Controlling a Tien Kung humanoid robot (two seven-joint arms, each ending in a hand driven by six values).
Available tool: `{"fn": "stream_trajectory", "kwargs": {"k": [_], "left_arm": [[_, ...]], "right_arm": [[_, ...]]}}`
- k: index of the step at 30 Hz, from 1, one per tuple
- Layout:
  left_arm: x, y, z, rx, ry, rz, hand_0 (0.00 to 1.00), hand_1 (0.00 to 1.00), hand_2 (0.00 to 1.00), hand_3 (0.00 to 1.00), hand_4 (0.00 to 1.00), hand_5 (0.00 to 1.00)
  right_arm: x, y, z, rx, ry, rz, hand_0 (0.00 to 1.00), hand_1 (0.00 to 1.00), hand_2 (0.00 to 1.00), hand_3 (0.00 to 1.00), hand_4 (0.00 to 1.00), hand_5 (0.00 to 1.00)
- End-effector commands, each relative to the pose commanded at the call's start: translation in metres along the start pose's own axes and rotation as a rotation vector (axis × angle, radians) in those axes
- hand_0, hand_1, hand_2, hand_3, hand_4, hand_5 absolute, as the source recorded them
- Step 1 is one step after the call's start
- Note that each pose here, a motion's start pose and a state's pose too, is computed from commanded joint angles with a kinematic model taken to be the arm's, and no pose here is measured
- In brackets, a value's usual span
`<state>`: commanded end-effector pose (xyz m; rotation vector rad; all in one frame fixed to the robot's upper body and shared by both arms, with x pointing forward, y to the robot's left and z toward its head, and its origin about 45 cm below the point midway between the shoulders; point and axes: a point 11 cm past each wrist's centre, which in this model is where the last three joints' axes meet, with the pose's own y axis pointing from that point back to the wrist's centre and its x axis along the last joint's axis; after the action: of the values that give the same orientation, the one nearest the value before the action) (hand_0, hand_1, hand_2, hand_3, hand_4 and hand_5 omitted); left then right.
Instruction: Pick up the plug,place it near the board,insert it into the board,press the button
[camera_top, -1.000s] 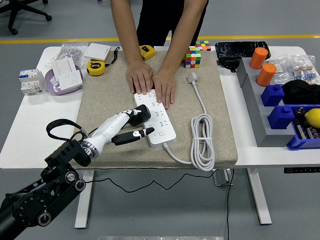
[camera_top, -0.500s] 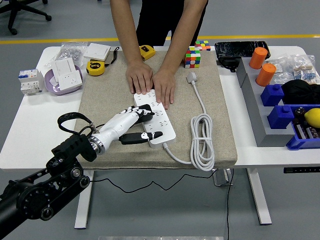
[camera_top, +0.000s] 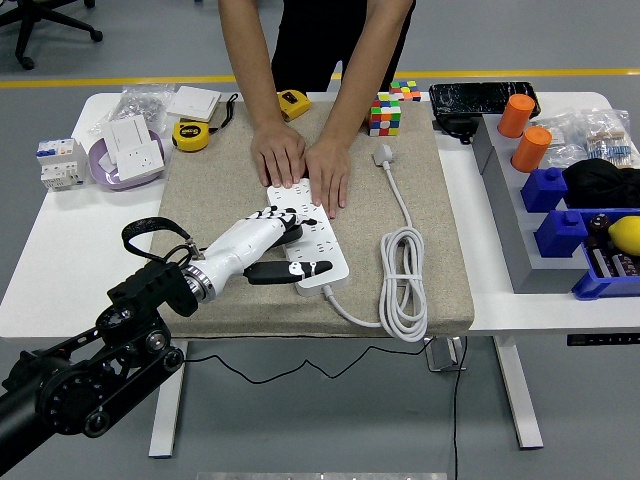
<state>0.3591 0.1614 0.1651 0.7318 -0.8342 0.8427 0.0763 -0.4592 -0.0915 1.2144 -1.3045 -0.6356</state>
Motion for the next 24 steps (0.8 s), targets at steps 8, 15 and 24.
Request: {"fn": "stream_trajectory", "kwargs": {"k": [8,15,24], "left_arm": [[0.008,0.017,0.054,-0.110,0.178,0.031,0.893,0.866,0.839,0.870,0.965,0.815],[0.007,0.028,0.077,-0.098,0.164,-0.029,0.429,0.443,0.497,0.866,0.666,0.344],[-0.020,0.021,0.050,0.059,0.007,-0.217,0.179,0.053,0.166,0.903,0.455,0.124]], "right_arm": [[0.000,0.000,0.002,-0.003,-0.004,0.001,0.970,0.906,0.856,0.868,0.998,0.972],[0.000,0.000,0.003,-0.005,-0.007,0.001,0.969,0.906,0.856,0.868,0.998,0.971],[0.001,0.000,-0.001,0.003,-0.009,0.002,0.969,0.906,0.856,0.867,0.998,0.971]]}}
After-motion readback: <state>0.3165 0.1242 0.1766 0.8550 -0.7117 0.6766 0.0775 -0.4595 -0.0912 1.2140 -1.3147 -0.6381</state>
